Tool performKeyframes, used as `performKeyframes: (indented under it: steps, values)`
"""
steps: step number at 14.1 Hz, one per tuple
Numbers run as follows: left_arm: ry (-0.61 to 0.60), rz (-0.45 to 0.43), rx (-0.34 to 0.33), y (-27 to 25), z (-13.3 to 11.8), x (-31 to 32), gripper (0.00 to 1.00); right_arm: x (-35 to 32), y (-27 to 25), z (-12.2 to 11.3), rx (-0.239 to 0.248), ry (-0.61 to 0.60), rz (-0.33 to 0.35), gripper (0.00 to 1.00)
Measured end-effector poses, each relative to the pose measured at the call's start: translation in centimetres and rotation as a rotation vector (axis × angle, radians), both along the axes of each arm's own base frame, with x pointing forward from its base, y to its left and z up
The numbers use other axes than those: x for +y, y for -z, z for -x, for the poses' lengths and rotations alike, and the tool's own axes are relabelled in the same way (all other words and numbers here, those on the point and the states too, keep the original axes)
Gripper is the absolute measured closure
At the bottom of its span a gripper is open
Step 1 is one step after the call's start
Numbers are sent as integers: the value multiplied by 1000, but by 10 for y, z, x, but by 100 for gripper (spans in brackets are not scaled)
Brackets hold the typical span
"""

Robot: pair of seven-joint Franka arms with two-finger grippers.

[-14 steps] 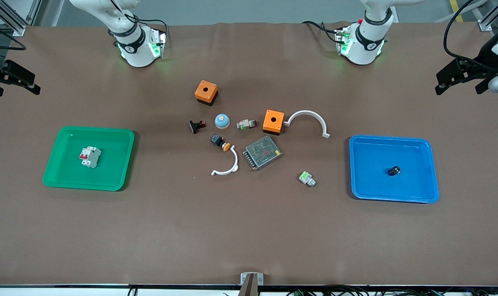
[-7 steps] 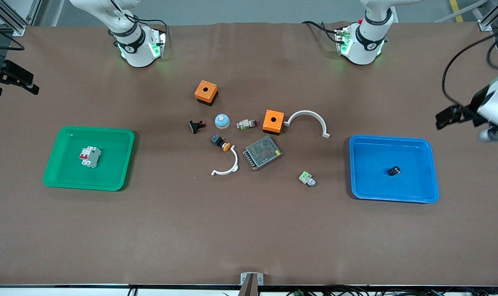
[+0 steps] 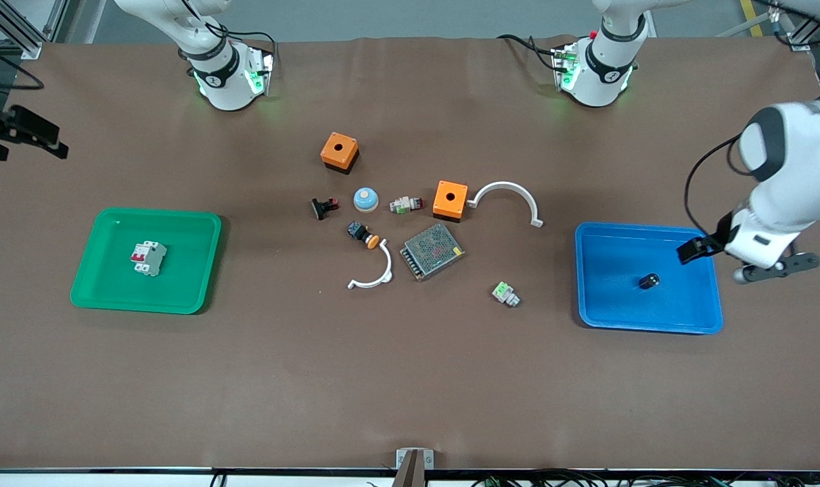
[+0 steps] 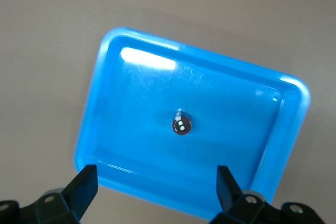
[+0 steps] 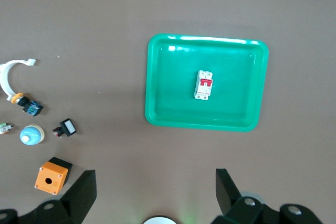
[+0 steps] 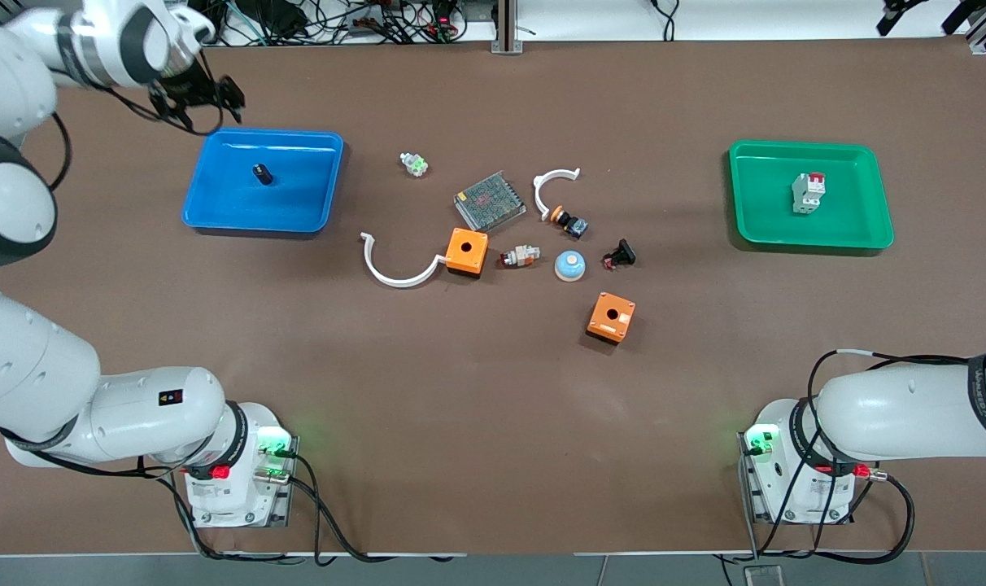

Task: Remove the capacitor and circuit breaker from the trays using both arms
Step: 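Reach the left gripper to the capacitor while the right gripper reaches the breaker, then grasp the capacitor with the left gripper while the right gripper grasps the breaker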

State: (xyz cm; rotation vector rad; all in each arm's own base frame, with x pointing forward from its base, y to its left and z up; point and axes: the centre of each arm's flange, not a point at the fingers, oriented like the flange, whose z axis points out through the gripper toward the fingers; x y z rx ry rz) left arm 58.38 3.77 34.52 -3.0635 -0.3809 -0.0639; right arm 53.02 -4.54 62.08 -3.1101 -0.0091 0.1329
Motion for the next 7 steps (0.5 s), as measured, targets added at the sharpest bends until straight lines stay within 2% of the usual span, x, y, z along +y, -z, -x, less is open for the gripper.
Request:
performKeyframes:
  steps: [4, 7]
  values:
    - [-76, 27, 11, 78, -7, -3, 1, -26, 105, -68, 59, 42, 16, 0]
    - [-98, 36, 31, 107, -6, -4, 3, -61, 160, -83, 59, 94, 22, 0]
